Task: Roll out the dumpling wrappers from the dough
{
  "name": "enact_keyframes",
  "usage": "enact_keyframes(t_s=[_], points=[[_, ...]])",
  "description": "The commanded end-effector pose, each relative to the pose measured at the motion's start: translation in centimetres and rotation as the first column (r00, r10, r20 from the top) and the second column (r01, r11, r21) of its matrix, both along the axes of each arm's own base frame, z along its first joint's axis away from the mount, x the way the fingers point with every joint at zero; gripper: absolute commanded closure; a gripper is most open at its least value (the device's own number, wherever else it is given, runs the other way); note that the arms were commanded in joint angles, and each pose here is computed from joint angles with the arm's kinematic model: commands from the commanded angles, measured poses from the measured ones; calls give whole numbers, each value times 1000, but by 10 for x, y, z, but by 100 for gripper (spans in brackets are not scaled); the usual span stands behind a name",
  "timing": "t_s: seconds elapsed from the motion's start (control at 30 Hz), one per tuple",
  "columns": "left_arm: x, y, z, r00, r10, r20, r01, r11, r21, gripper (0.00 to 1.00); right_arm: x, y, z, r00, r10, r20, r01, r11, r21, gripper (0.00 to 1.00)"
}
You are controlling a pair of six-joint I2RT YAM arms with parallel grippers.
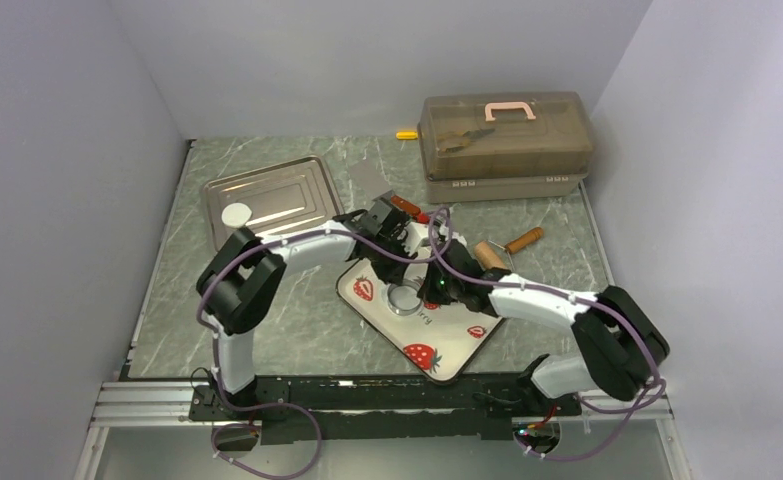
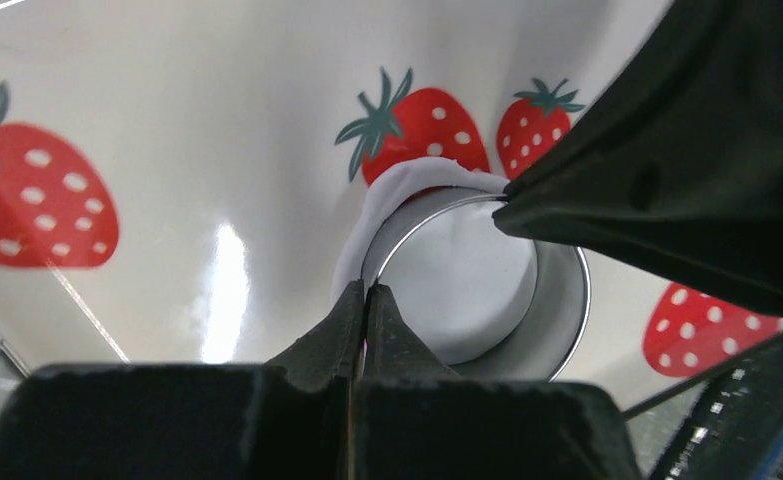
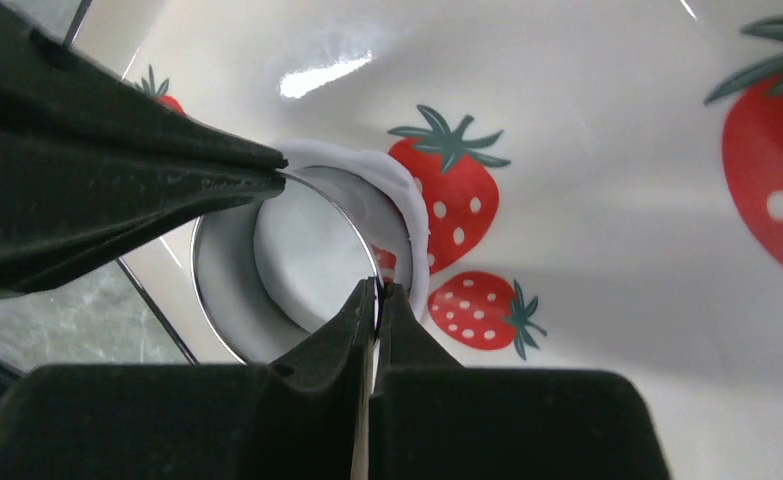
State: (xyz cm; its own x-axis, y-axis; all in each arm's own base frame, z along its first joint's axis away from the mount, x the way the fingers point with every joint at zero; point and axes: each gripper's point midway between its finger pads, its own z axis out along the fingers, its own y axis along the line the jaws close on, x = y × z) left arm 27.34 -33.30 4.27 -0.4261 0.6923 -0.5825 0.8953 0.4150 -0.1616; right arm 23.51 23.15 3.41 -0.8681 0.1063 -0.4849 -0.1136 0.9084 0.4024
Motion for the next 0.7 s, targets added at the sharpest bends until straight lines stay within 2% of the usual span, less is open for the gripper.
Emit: enact_keyframes(t_s=[0.0, 0.13, 0.3, 0.47, 0.57, 0.67], points=[[5, 21, -37, 991, 25, -135, -6, 991, 136, 100, -65, -42, -31, 985, -78, -152, 56, 988, -143, 100], [-2, 22, -31, 990, 3, -140, 14, 993, 117, 100, -62, -50, -26, 987, -119, -109, 105, 987, -125, 100], [-38, 31, -27, 988, -86, -125, 105, 982, 158, 100, -18, -50, -37, 990, -111, -84, 94, 979, -180, 100], [-73, 39, -26, 971, -105, -216, 137, 981, 136, 100, 22, -19, -34, 997, -28, -69, 15, 983, -185, 100], [-70, 42, -33, 976, -92, -195, 121, 982, 144, 100, 17, -21, -31, 997, -39, -72, 26, 985, -173, 100], [-50, 39, -43, 985, -51, -166, 79, 983, 165, 100, -3, -39, -27, 995, -69, -77, 54, 981, -188, 100]])
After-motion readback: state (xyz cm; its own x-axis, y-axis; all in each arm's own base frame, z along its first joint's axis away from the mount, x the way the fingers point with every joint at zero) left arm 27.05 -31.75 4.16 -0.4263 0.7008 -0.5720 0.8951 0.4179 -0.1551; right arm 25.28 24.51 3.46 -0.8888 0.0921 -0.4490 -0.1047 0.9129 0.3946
